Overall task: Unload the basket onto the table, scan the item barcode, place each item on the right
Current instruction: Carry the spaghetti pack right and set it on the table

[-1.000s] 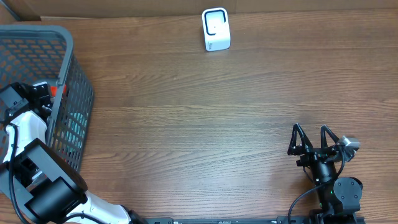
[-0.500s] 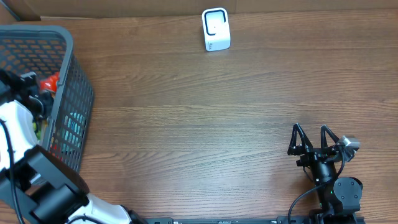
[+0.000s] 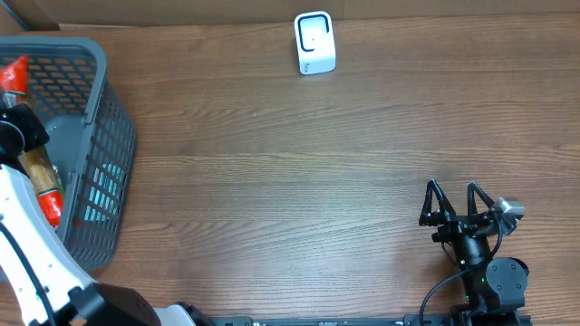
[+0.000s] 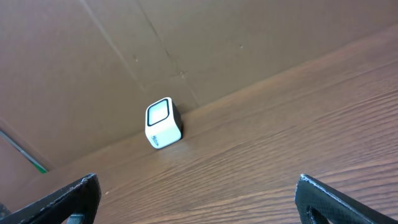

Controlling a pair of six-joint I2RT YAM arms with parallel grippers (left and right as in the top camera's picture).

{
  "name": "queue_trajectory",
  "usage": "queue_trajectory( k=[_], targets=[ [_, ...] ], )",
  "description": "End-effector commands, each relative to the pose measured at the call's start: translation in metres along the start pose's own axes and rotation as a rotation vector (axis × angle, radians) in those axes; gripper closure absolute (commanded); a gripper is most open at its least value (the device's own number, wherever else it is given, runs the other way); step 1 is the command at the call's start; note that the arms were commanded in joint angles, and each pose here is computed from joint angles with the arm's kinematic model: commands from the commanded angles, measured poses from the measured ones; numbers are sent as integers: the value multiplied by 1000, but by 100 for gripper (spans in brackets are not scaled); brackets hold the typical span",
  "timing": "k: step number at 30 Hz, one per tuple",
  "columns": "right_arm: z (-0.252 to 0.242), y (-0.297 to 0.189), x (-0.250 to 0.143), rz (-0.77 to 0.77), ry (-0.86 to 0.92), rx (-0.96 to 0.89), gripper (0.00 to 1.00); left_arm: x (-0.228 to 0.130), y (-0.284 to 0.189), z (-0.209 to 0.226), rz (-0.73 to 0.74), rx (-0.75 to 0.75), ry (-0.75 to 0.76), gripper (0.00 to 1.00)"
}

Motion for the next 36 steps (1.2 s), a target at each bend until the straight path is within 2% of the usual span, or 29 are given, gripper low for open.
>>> queue_trajectory(
  k=[1, 9, 12, 15, 17, 21, 26, 29, 33, 36],
  targets=[
    [1, 0, -2, -3, -1, 12, 0, 51, -81, -3, -244, 5, -95, 96],
    [1, 0, -2, -3, -1, 12, 0, 79, -164, -45, -463, -87, -39, 96],
    [1, 0, -2, -3, -1, 12, 0, 90, -213, -73, -599, -148, 9, 96],
    [1, 0, -2, -3, -1, 12, 0, 84, -250, -99, -663, -247, 55, 96],
    [1, 0, -2, -3, -1, 12, 0, 71, -264, -119, -652, -342, 93, 96],
    [1, 0, -2, -3, -1, 12, 0, 30, -275, -168, -514, -613, 210, 96],
    [1, 0, -2, -3, -1, 12, 0, -21, -248, -233, -268, -837, 338, 96],
    [1, 0, -2, -3, -1, 12, 0, -58, -222, -281, -142, -911, 493, 95],
    [1, 0, -2, -3, -1, 12, 0, -105, -190, -339, 24, -978, 618, 96],
    [1, 0, -2, -3, -1, 12, 0, -132, -165, -375, 140, -977, 624, 96]
  ],
)
Point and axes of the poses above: each gripper's point midway between its finger pads, its own y axis out along the fingers, its own z axis along the line the jaws close on, x = y × z, the point moved 3 cm from there along -y, back along the fingers, and after that the axes turned 3 degrees about -y, right-handed, at the moved point
